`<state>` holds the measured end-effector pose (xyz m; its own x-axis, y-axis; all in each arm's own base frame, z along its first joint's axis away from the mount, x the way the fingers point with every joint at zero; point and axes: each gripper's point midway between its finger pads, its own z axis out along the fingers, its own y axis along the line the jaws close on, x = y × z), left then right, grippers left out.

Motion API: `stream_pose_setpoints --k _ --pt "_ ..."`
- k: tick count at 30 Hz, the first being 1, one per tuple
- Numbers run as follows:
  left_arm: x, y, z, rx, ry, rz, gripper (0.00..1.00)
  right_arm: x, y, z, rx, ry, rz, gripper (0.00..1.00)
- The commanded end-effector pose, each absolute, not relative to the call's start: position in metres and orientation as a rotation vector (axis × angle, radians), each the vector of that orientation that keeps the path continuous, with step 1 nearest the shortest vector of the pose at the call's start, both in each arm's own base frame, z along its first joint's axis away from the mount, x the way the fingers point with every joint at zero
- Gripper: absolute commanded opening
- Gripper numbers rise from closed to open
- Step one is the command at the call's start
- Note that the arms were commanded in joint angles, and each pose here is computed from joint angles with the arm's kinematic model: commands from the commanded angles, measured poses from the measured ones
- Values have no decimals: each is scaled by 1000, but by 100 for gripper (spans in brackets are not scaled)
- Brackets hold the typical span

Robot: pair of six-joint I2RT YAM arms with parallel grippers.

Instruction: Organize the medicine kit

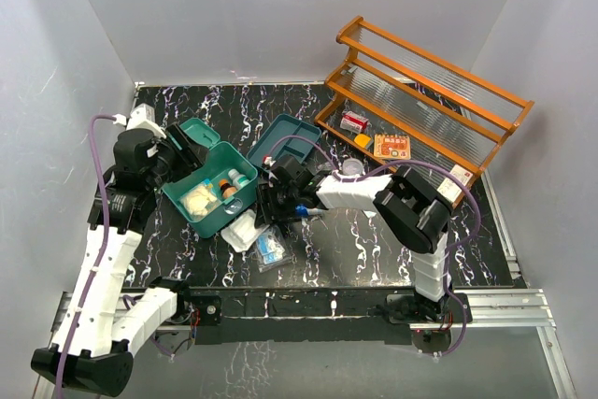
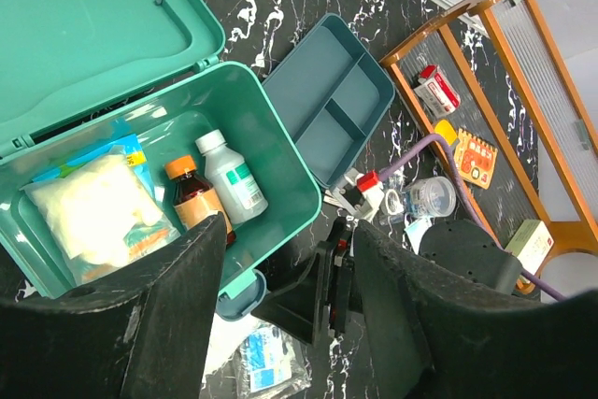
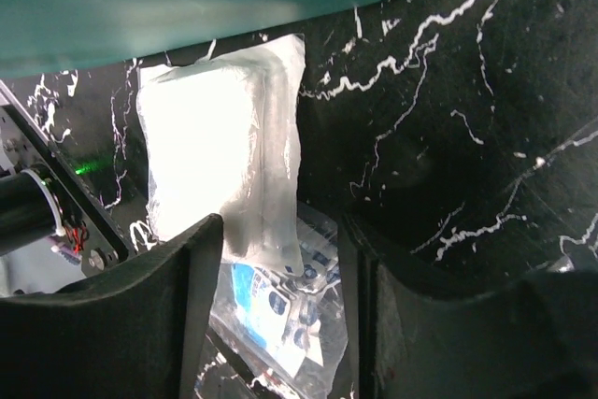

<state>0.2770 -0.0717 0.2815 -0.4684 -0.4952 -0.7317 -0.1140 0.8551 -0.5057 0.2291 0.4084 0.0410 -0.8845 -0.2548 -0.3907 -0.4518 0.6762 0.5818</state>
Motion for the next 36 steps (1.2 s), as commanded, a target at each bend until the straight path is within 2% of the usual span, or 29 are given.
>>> stream_pose_setpoints --k 1,7,16,17,24,30,32,36 --pt "270 -71 295 -427 2002 -489 56 240 432 53 -538 2550 1117 47" --pt "269 -71 294 -426 2000 -491 56 244 439 58 -489 2539 1156 38" --pt "266 -72 297 -429 1988 -503 56 252 429 65 -407 2502 1097 1" --pt "266 -72 296 -426 1990 -505 56 254 426 66 -399 2493 1081 0" --pt "270 -90 296 -352 1993 -599 58 262 393 83 -411 2432 928 0" --pt "270 -125 300 -180 1987 -804 64 268 362 131 -491 2288 914 0" --pt "270 -134 300 -123 1985 -854 69 271 351 151 -544 2229 906 0" --pt "269 -145 302 -21 1969 -900 88 284 322 196 -640 2112 891 0"
